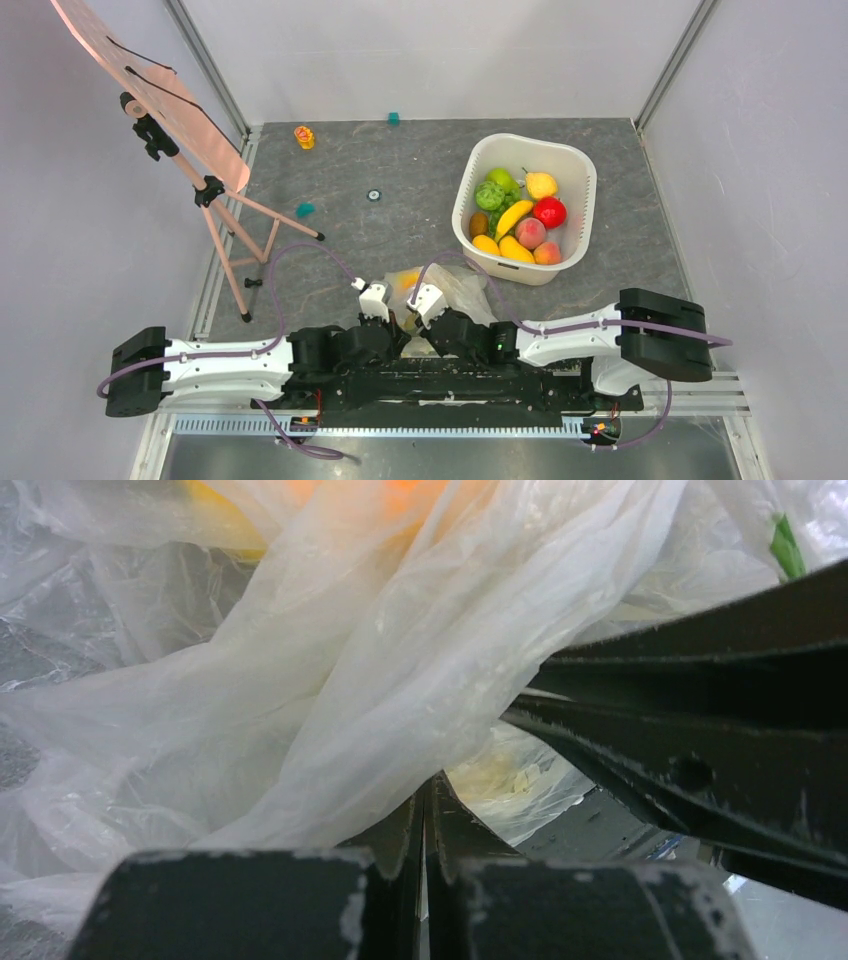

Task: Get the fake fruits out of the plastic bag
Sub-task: Take out the fake fruit from the plastic bag.

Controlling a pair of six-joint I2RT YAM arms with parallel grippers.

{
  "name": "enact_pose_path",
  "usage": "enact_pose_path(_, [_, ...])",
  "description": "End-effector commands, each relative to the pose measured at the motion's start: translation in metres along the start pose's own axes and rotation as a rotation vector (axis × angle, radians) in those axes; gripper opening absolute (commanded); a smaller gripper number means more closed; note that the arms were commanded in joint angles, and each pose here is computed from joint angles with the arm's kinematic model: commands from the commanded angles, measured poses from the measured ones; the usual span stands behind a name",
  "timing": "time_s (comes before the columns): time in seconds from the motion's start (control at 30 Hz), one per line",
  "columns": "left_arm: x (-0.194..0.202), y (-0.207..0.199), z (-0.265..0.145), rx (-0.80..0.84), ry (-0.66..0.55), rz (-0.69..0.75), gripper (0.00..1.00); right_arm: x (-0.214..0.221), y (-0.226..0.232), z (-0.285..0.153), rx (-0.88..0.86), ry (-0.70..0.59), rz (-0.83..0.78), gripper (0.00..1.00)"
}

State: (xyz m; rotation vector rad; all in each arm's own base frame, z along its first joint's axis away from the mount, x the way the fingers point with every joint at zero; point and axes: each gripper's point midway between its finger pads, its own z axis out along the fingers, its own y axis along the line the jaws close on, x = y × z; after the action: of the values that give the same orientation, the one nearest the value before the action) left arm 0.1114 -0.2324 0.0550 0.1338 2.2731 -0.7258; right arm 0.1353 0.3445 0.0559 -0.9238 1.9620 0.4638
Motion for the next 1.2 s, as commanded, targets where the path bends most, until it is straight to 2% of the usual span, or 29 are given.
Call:
enact_pose_path(0.0, [-0.004, -0.002, 0.002, 0.010, -0.031, -0.032, 0.02, -0.026, -0.004, 0.011, 0.028, -0.069, 0.046, 0.17])
enact_pose_path(0.2, [0.000, 0.001, 0.003, 0.000, -0.023, -0.028, 0.02, -0.018, -0.004, 0.025, 0.040, -0.036, -0.016, 0.20])
enact_pose_path(0.3, [0.000, 0.003, 0.003, -0.003, -0.025, -0.031, 0.02, -0.020, -0.007, 0.029, 0.056, -0.032, -0.044, 0.25])
enact_pose_path(0.77, [0.003, 0.012, 0.002, -0.021, -0.029, -0.042, 0.02, -0.055, -0.032, 0.039, 0.090, -0.063, -0.092, 0.42])
enact_pose_path(0.87, [0.004, 0.014, 0.002, -0.026, -0.028, -0.042, 0.02, -0.055, -0.038, 0.042, 0.087, -0.049, -0.096, 0.48])
enact_pose_path(1.17, [0.003, 0.017, 0.002, -0.035, -0.035, -0.044, 0.02, -0.046, -0.049, 0.054, 0.069, -0.002, -0.135, 0.76])
